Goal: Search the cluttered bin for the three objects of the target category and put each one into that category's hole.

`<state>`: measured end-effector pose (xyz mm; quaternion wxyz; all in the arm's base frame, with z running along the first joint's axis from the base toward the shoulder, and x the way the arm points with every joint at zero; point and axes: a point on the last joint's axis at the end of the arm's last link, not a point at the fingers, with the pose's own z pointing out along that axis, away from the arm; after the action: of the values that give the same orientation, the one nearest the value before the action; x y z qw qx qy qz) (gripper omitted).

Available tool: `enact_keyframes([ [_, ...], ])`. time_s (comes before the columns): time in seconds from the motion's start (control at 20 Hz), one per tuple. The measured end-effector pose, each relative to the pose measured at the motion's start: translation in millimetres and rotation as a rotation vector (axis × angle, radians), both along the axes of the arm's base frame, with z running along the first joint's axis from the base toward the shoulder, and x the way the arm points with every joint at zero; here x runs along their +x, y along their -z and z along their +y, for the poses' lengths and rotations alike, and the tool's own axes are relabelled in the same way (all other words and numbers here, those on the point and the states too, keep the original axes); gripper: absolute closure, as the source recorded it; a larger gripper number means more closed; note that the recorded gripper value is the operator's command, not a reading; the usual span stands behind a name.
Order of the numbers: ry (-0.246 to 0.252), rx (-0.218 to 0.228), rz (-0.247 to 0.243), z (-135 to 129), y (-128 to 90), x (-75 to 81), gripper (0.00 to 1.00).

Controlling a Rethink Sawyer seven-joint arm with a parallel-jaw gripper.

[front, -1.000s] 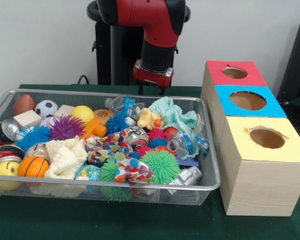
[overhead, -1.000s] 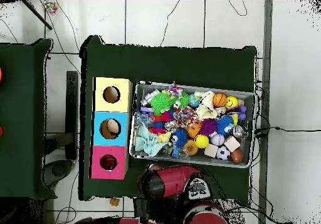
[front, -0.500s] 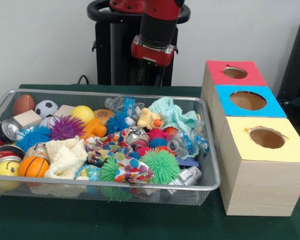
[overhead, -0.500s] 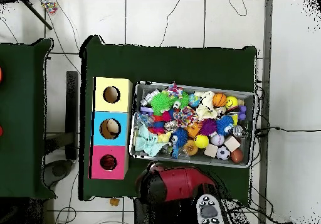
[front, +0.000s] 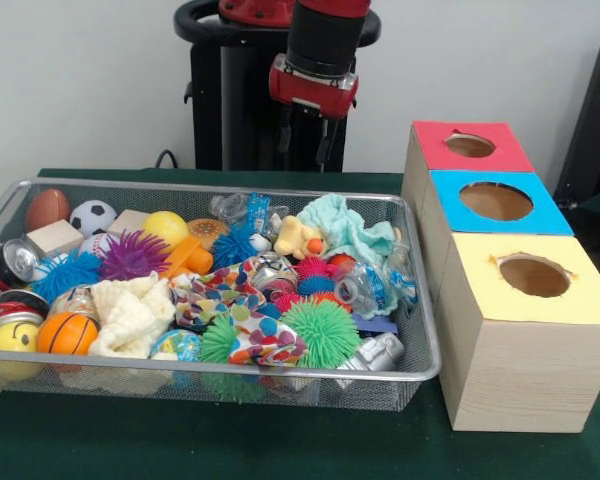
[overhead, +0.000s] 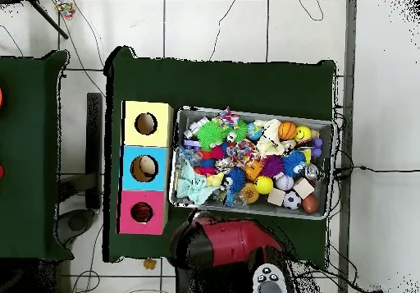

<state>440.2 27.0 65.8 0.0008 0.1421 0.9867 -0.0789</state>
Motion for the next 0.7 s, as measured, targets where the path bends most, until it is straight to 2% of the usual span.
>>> enact_keyframes([
  [0.35,-0.008,0.004,0.013,4.8,7.4,-0.6,0.00],
  [0.7,-0.002,0.010,0.037,0.2,29.1,4.8,0.00],
])
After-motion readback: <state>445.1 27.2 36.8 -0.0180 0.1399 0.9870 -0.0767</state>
